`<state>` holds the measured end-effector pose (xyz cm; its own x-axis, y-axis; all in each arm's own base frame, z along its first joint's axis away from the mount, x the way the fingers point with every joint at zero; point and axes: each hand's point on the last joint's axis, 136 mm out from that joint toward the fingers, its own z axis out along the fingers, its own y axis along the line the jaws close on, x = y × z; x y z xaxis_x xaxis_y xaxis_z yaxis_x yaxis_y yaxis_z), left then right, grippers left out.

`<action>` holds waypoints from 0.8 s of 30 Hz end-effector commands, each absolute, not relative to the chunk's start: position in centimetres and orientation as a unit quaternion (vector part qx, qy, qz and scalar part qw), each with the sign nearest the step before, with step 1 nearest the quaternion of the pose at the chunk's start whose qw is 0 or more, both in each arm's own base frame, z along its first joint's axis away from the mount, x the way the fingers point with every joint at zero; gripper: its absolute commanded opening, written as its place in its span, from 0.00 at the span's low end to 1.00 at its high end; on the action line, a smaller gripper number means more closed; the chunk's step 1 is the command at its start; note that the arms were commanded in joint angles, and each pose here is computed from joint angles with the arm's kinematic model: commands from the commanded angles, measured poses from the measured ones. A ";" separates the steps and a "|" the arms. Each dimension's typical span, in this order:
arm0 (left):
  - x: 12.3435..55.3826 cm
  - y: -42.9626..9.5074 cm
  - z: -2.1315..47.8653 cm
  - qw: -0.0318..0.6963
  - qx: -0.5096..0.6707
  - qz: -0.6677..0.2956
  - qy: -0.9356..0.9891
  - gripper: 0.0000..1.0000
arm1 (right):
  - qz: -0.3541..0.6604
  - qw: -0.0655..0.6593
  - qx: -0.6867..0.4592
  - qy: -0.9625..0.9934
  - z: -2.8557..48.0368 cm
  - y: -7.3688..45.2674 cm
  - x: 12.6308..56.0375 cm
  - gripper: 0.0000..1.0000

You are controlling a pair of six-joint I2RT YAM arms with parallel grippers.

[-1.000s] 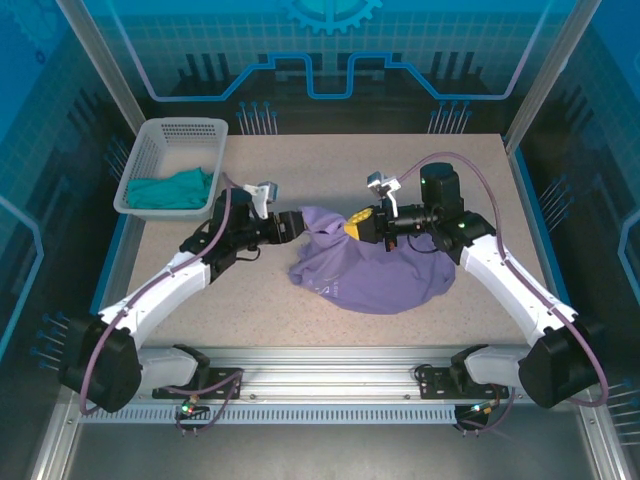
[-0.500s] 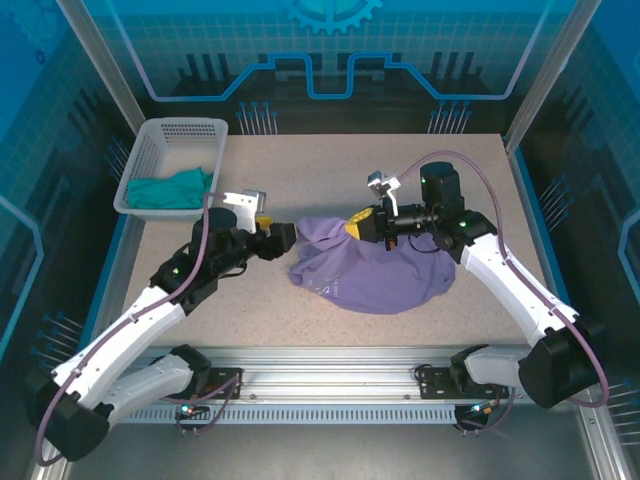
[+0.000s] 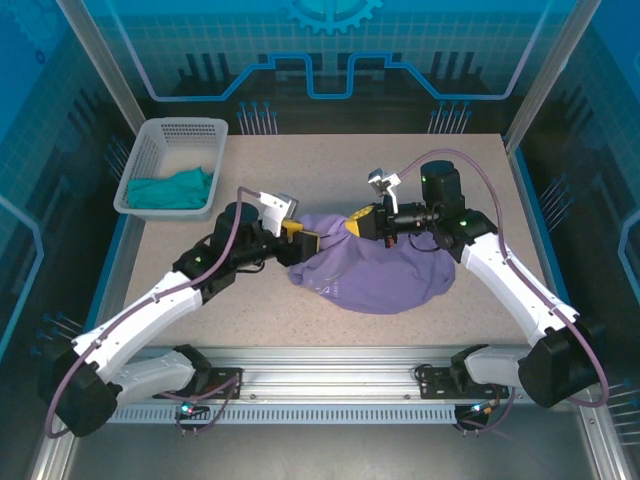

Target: Fold the inside-out t-shirt

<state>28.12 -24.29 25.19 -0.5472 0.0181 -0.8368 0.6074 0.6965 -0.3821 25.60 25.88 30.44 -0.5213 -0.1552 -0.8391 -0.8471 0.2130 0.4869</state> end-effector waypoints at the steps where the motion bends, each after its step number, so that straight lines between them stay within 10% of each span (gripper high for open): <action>1: 28.6 -25.3 26.3 0.441 0.213 -0.343 0.802 0.59 | 0.514 0.346 -0.355 0.700 31.4 25.7 26.0 0.00; 7: 29.7 -26.5 26.0 0.428 0.216 -0.352 0.804 0.42 | 0.512 0.345 -0.358 0.700 31.1 25.6 25.9 0.00; 14: 29.4 -27.4 26.3 0.413 0.221 -0.376 0.800 0.00 | 0.492 0.359 -0.358 0.708 30.9 25.0 26.2 0.00; 24: 23.8 -28.5 32.3 0.295 0.221 -0.567 0.737 0.00 | 0.389 0.394 -0.316 0.770 29.1 23.5 29.4 0.05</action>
<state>26.65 -28.02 26.83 -0.6944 0.0146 -0.7194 0.6372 0.4770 -0.6054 28.51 24.17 28.19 -0.5222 -0.1774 -0.8341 -0.7990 0.4436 0.4059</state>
